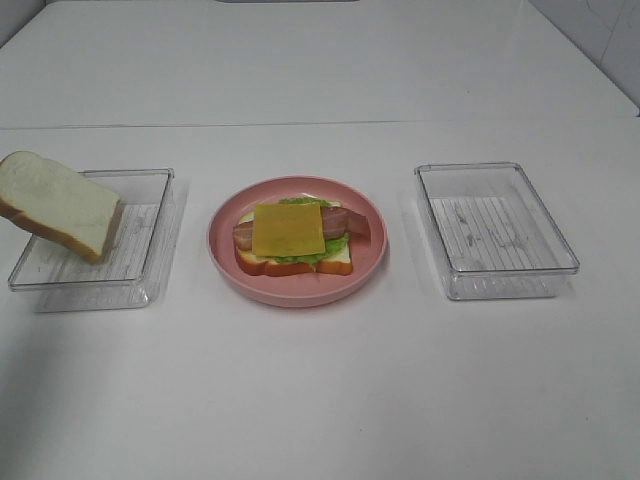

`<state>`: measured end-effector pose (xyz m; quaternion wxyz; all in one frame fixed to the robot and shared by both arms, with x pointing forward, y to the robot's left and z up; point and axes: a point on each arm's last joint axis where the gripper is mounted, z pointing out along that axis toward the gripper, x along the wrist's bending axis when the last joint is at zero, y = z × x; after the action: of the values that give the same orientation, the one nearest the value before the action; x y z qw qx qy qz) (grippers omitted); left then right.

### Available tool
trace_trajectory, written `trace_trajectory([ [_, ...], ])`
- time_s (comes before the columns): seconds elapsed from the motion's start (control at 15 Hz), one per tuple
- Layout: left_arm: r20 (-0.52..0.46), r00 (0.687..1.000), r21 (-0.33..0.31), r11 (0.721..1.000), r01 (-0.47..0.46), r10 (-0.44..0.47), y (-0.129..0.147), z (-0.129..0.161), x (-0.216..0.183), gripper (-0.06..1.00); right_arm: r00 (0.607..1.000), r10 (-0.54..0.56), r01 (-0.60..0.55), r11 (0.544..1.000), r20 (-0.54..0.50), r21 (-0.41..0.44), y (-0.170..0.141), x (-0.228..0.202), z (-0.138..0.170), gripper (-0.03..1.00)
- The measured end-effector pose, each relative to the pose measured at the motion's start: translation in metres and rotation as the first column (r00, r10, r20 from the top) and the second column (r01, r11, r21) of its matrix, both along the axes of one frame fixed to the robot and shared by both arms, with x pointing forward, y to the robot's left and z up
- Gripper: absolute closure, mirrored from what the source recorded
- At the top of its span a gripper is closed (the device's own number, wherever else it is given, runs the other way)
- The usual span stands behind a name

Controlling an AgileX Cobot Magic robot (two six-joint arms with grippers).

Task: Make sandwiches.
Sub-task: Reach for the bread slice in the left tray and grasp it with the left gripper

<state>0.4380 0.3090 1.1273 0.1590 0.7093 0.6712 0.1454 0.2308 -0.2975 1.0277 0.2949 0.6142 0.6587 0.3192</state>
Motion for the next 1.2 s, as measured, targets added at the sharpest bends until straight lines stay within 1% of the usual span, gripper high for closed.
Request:
trace_trajectory([
  [0.13, -0.047, 0.999, -0.008, 1.0, 0.022, -0.022, 0.001, -0.004, 0.04, -0.02, 1.0, 0.0, 0.0, 1.0, 0.0, 0.0, 0.0, 0.0, 0.0, 0.08],
  [0.2, -0.056, 0.998, -0.012, 1.0, 0.023, -0.024, 0.002, -0.005, 0.047, -0.02, 1.0, 0.0, 0.0, 1.0, 0.0, 0.0, 0.0, 0.0, 0.0, 0.08],
  [0.33, -0.099, 0.994, -0.033, 0.999, 0.039, -0.042, 0.002, -0.016, 0.084, -0.02, 1.0, 0.0, 0.0, 1.0, 0.0, 0.0, 0.0, 0.0, 0.0, 0.08],
  [0.4, -0.135, 0.99, -0.042, 0.998, 0.046, -0.051, 0.003, -0.03, 0.114, -0.02, 1.0, 0.0, 0.0, 1.0, 0.0, 0.0, 0.0, 0.0, 0.0, 0.08],
  [0.47, -0.143, 0.988, -0.046, 0.998, 0.049, -0.055, 0.003, -0.033, 0.12, -0.02, 1.0, 0.0, 0.0, 1.0, 0.0, 0.0, 0.0, 0.0, 0.0, 0.08],
  [0.67, -0.204, 0.976, -0.055, 0.996, 0.065, -0.075, 0.007, -0.061, 0.157, -0.02, 1.0, 0.0, 0.0, 1.0, 0.0, 0.0, 0.0, 0.0, 0.0, 0.08],
  [0.87, -0.231, 0.971, -0.076, 0.996, 0.044, -0.061, 0.023, -0.081, 0.182, -0.02, 1.0, 0.0, 0.0, 1.0, 0.0, 0.0, 0.0, 0.0, 0.0, 0.08],
  [0.93, -0.233, 0.971, -0.093, 0.995, 0.033, -0.054, 0.033, -0.087, 0.19, -0.02, 1.0, 0.0, 0.0, 1.0, 0.0, 0.0, 0.0, 0.0, 0.0, 0.08],
  [1.0, -0.233, 0.971, -0.151, 0.988, 0.022, -0.058, 0.047, -0.102, 0.205, -0.02, 1.0, 0.0, 0.0, 1.0, 0.0, 0.0, 0.0, 0.0, 0.0, 0.08],
  [1.07, -0.234, 0.97, -0.175, 0.984, 0.027, -0.068, 0.052, -0.11, 0.212, -0.02, 1.0, 0.0, 0.0, 1.0, 0.0, 0.0, 0.0, 0.0, 0.0, 0.08],
  [1.2, -0.231, 0.969, -0.198, 0.979, 0.041, -0.088, 0.055, -0.121, 0.223, -0.02, 1.0, 0.0, 0.0, 1.0, 0.0, 0.0, 0.0, 0.0, 0.0, 0.08],
])
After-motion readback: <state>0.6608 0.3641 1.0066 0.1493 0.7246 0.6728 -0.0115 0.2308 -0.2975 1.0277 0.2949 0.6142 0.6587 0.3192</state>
